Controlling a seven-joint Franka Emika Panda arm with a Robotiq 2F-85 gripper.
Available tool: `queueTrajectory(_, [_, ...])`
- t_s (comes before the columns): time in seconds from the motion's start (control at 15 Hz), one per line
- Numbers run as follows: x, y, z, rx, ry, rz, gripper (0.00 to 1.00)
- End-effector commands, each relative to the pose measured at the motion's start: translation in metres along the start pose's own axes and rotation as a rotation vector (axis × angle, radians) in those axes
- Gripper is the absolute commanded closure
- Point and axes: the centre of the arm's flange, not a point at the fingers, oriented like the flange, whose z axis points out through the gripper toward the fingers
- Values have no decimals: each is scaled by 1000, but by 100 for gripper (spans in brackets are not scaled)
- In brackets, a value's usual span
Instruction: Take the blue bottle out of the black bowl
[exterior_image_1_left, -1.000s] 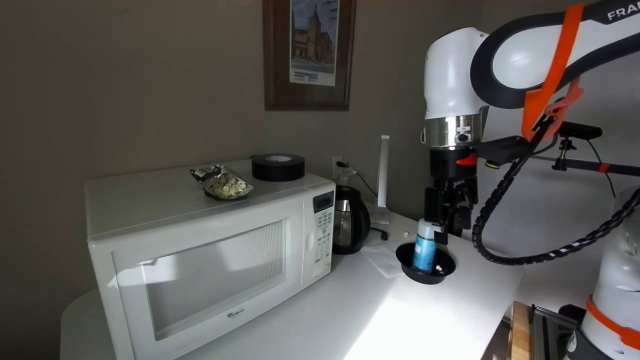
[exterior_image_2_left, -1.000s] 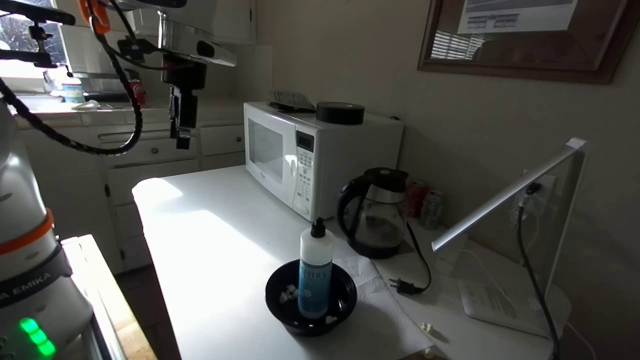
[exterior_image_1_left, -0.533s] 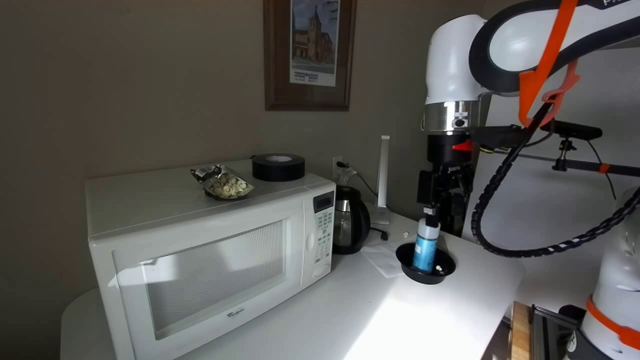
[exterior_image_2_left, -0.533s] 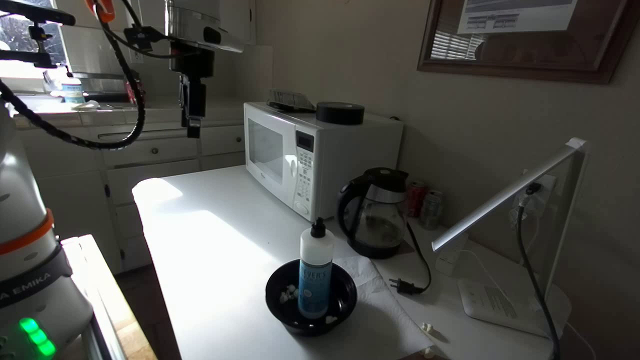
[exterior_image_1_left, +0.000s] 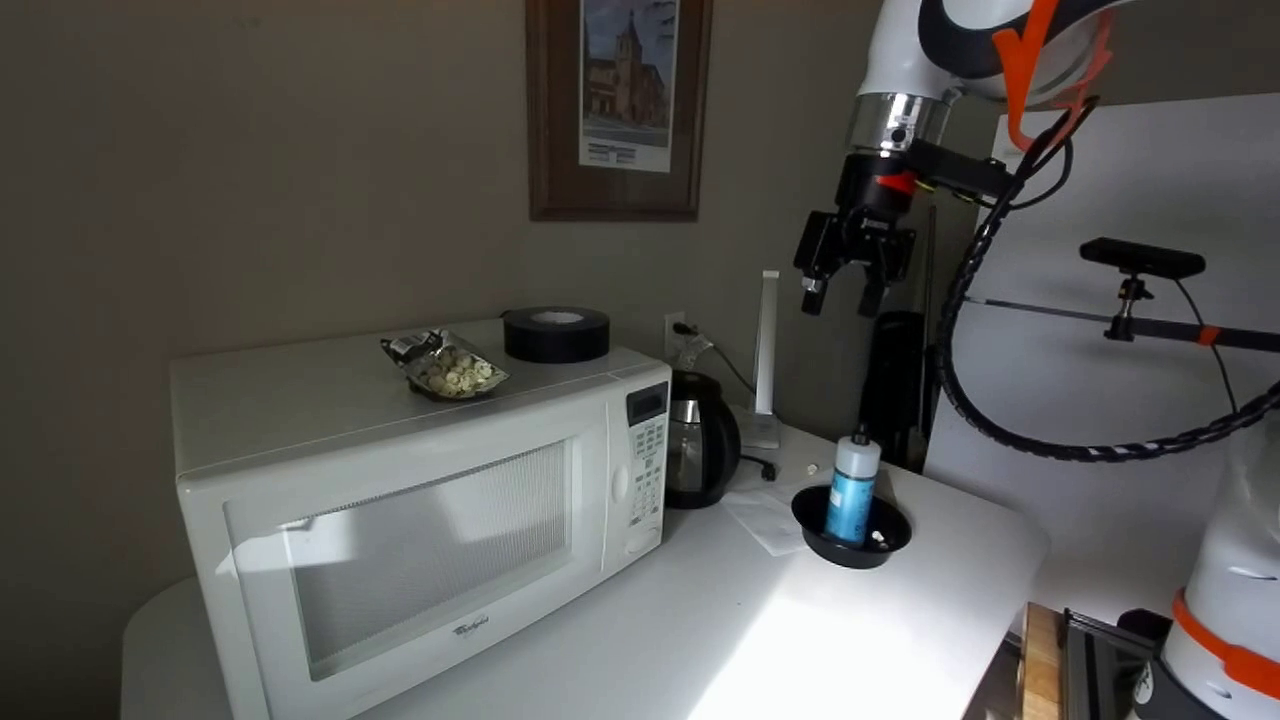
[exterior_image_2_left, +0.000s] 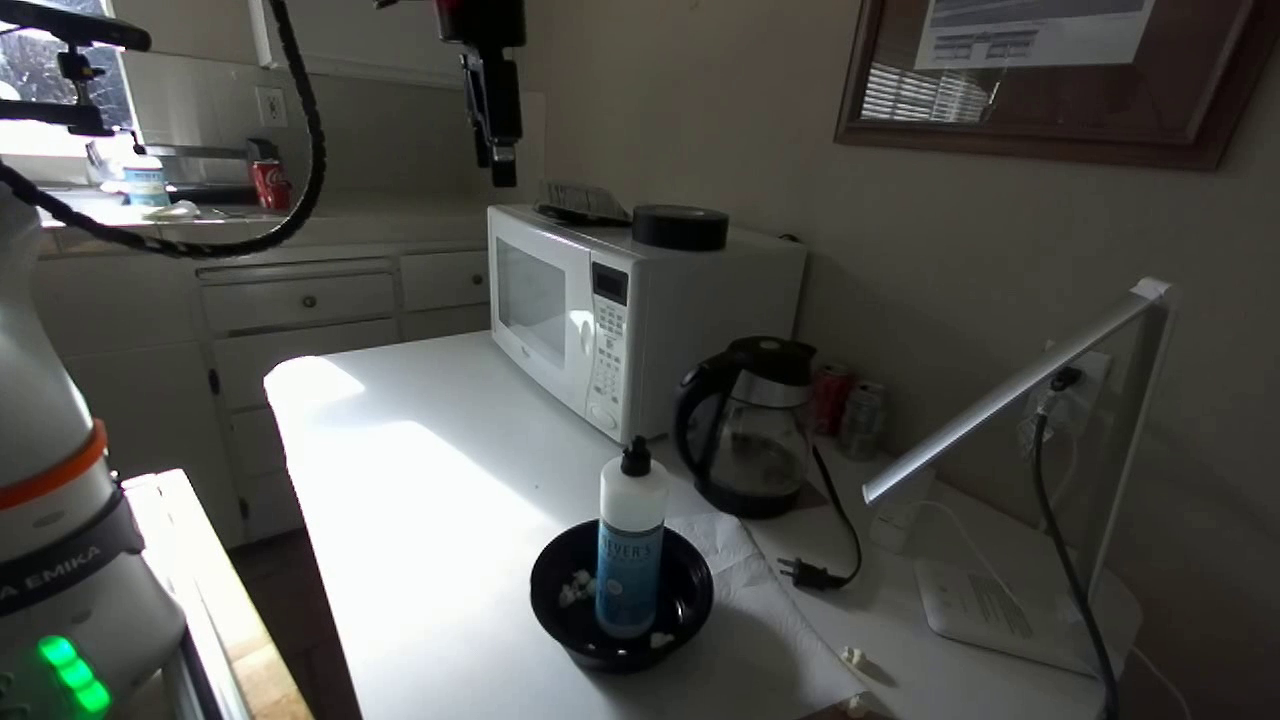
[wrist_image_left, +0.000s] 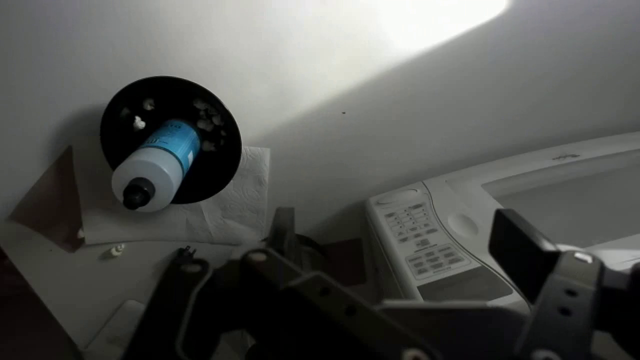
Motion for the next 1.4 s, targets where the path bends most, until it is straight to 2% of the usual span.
queueTrajectory(0.0, [9,5,-5,3,7,19,0])
queueTrajectory(0.2, [28,14,-1,5,-22,39,0])
queueTrajectory(0.4, [44,58,18,-97,-47,41,0])
queueTrajectory(0.53, [50,92,39,-163,-49,109,0])
queueTrajectory(0.67, [54,123,61,-139,-69,185,0])
queueTrajectory(0.87, [64,159,94,-73,-81,368,0])
queueTrajectory(0.93, [54,146,71,-103,-67,279,0])
queueTrajectory(1.2, [58,149,75,-106,-69,283,0])
queueTrajectory(1.33, [81,149,91,-134,-91,346,0])
